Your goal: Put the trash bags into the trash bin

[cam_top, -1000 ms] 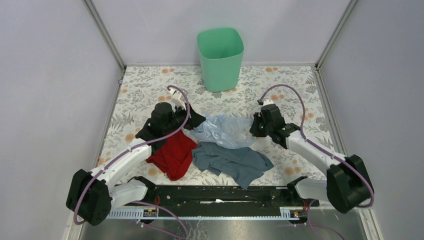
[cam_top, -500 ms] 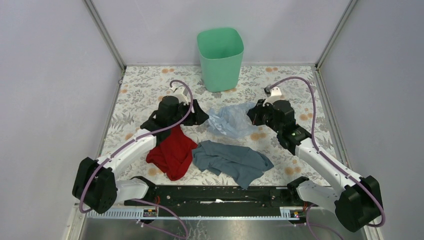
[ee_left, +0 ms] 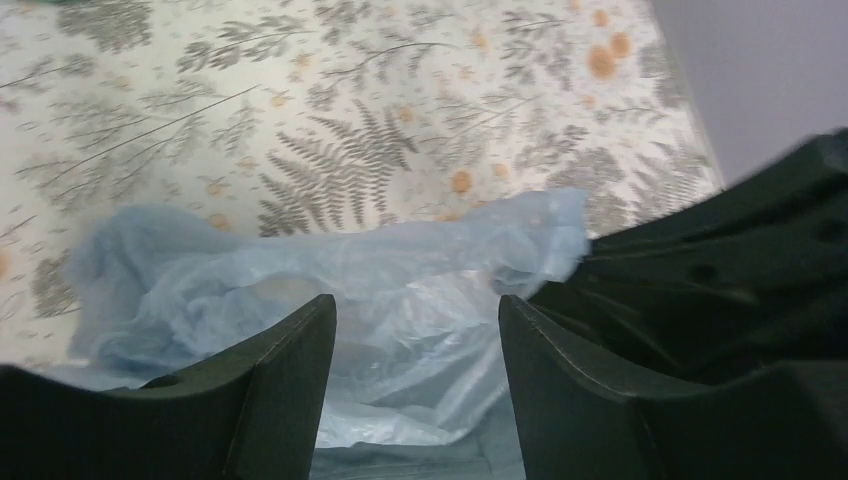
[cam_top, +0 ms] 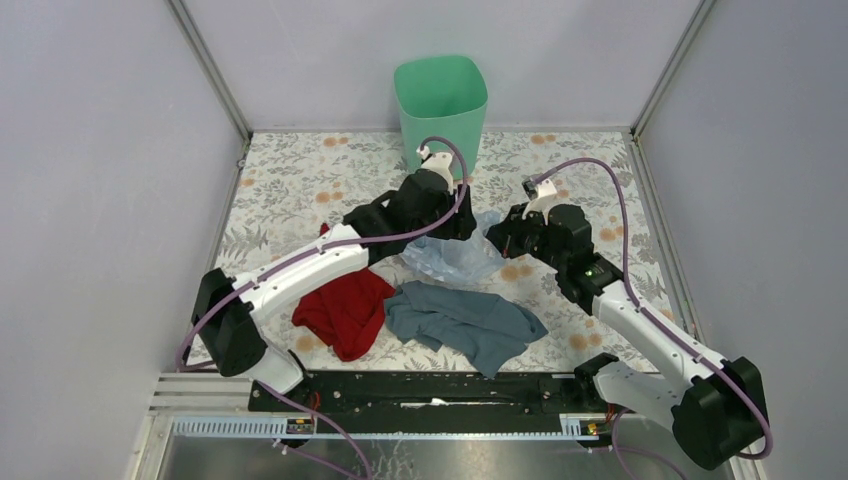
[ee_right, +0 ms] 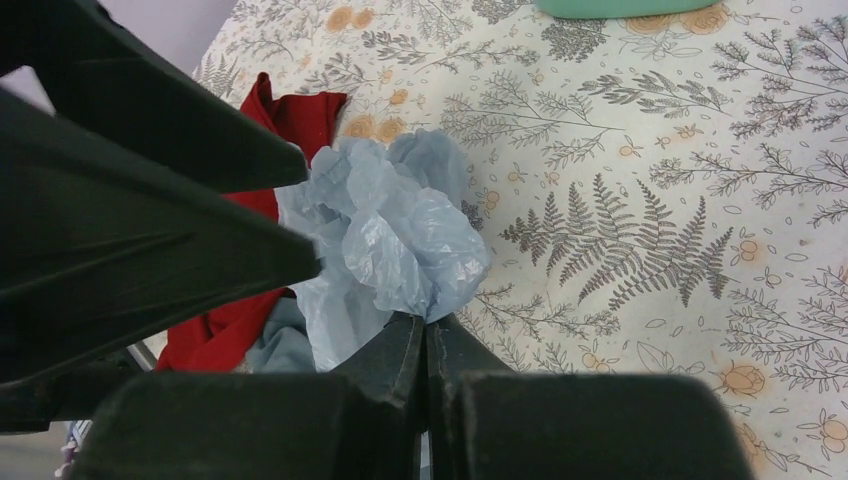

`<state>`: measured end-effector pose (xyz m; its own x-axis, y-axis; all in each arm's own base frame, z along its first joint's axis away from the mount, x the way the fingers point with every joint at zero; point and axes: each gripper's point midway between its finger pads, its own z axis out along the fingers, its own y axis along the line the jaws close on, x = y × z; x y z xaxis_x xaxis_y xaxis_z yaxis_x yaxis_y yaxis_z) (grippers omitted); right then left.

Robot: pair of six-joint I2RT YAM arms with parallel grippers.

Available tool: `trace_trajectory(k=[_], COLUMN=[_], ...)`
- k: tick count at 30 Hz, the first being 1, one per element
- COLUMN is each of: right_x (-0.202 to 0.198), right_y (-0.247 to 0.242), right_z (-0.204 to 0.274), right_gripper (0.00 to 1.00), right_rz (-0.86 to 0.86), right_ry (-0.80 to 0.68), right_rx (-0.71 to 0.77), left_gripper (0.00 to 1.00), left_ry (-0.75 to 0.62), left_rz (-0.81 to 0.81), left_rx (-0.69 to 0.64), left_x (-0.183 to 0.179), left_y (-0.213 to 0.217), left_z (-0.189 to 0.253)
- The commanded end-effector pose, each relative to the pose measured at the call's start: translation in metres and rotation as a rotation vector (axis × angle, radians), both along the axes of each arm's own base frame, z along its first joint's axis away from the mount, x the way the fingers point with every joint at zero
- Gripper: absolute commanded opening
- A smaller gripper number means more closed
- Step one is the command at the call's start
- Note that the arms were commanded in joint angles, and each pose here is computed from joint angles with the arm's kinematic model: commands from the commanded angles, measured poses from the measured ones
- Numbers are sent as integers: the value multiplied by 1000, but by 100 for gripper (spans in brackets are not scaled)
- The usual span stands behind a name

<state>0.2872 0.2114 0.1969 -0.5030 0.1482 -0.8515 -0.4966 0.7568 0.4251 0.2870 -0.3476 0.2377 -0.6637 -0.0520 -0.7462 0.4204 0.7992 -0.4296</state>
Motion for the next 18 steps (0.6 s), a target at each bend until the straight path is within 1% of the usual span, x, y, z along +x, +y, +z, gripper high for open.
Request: trace_trajectory(k=[1, 6, 8, 12, 14, 16, 18], right_x=[0, -1, -2, -3, -3, -4, -4], right_y=[4, 4, 5, 6, 6, 7, 6], right_z=[31, 30, 31, 32, 32, 33, 34], right_gripper=[0, 0, 0, 0, 0, 0, 0], right_rz=[29, 34, 40, 46, 46, 47, 46], right_ry=[-81, -81, -82, -79, -76, -74, -75], right_rx=[38, 34, 35, 49, 53, 56, 58], left_gripper=[64, 61, 61, 61, 57, 48, 38], left_ry=[-56, -63, -48, 8, 21, 25, 34], left_rz=[182, 231, 244, 221, 234, 254, 270], left_rx=[148, 125, 121, 139, 151, 169, 180], left_x=[14, 2, -1, -2, 1, 4, 5], left_y=[24, 34, 38, 27, 25, 26, 27], left_z=[-5, -1, -7, -27, -35, -43, -51])
